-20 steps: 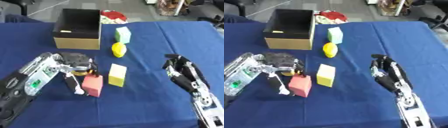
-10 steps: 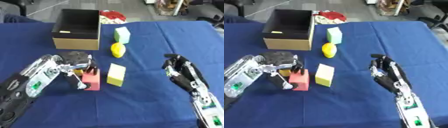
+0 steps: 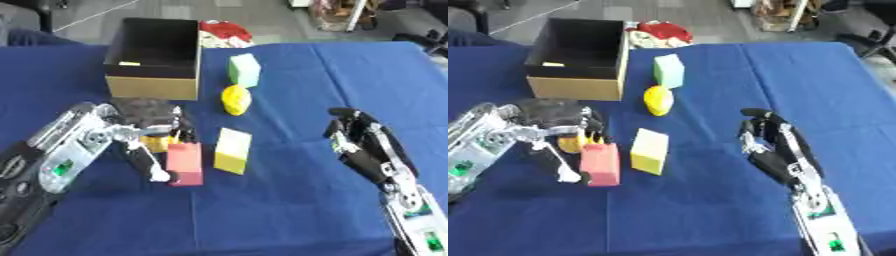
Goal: Pick up objects on the table and place them in the box.
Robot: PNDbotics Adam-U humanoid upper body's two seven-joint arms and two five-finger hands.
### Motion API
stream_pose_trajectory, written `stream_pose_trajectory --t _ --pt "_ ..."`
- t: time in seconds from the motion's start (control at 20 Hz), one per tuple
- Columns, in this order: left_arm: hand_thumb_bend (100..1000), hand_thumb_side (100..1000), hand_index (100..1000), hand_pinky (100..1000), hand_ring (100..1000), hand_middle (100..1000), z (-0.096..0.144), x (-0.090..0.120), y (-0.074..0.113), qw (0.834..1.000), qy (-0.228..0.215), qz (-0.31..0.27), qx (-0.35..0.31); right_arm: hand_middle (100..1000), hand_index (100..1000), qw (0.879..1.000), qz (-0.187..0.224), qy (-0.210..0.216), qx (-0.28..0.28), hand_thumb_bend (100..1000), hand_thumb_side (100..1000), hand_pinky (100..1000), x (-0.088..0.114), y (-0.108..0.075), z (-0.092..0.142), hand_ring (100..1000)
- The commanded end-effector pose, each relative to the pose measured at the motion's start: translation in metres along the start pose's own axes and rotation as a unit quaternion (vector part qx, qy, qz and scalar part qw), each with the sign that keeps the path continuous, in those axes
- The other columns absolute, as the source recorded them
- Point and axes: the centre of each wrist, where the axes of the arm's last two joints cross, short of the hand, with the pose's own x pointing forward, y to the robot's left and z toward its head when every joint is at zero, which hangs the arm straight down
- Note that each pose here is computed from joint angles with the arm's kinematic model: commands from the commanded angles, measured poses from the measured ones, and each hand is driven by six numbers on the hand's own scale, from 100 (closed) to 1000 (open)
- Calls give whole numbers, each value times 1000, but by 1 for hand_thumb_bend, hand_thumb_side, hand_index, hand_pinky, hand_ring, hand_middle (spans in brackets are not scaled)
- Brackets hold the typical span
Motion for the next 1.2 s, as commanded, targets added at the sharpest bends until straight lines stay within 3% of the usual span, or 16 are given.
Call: stream_pose_trajectory --t 0.05,0.6,1.2 --pt "514 347 815 794 683 659 11 -2 13 1000 13 -9 11 507 769 1000 7 -12 -2 100 341 696 6 -5 -3 569" --pt "539 386 859 841 751 733 -11 -9 -1 998 55 2 27 507 770 1000 5 -10 -1 100 339 695 5 -4 -3 569" --pt "624 487 863 835 744 728 -37 -16 -28 998 59 4 -14 507 769 1000 3 -10 -1 100 338 694 5 -3 -3 569"
